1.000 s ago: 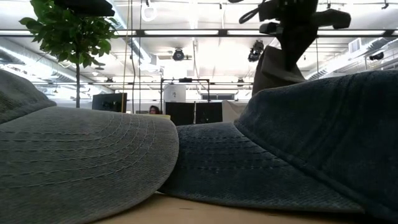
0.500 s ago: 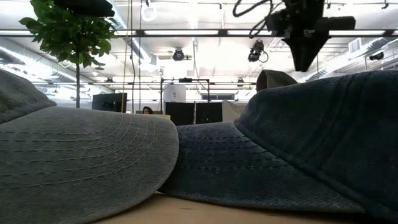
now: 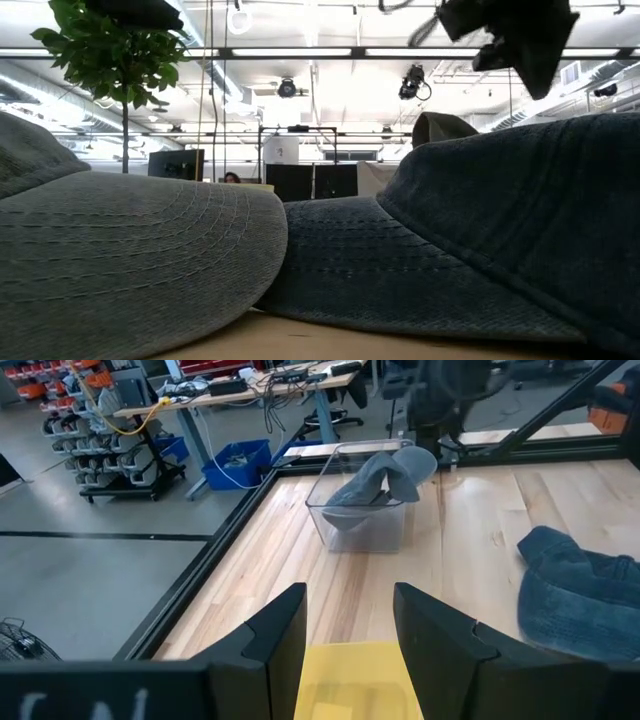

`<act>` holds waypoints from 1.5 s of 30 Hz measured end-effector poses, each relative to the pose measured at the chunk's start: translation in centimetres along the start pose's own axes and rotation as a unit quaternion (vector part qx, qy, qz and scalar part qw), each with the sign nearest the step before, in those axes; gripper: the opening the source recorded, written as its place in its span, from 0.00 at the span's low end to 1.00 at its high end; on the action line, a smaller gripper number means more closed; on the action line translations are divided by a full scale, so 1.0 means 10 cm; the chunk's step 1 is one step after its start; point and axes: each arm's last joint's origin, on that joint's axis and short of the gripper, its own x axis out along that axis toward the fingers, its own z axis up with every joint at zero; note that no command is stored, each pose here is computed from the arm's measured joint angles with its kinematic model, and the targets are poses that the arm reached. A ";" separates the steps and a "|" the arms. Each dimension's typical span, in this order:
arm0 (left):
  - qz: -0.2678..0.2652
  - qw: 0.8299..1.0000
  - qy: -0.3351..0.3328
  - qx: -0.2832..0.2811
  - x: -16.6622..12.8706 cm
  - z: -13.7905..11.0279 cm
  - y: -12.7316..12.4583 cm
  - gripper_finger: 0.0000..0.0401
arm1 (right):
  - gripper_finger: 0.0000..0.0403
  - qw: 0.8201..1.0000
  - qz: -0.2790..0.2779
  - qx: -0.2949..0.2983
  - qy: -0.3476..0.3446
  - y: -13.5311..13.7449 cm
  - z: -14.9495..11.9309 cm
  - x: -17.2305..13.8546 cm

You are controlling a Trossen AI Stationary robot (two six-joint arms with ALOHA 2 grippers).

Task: Pick & Place hat
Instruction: Put the right gray cap into the transparent bin

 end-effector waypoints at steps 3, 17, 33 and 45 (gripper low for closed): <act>0.000 1.000 0.000 0.000 0.00 0.00 0.00 0.39 | 0.01 0.999 0.014 -0.011 -0.043 0.13 0.06 0.08; 0.000 1.000 0.001 -0.021 0.00 0.00 0.00 0.39 | 0.00 0.994 -0.107 0.028 0.000 0.11 -0.14 0.75; 0.000 1.000 0.001 -0.021 0.00 0.00 0.00 0.39 | 0.00 0.956 -0.287 -0.017 0.064 -0.02 -0.28 0.41; -0.017 0.999 0.003 -0.033 0.00 0.00 -0.01 0.39 | 0.00 0.989 -0.135 -0.062 -0.007 0.12 -0.09 0.49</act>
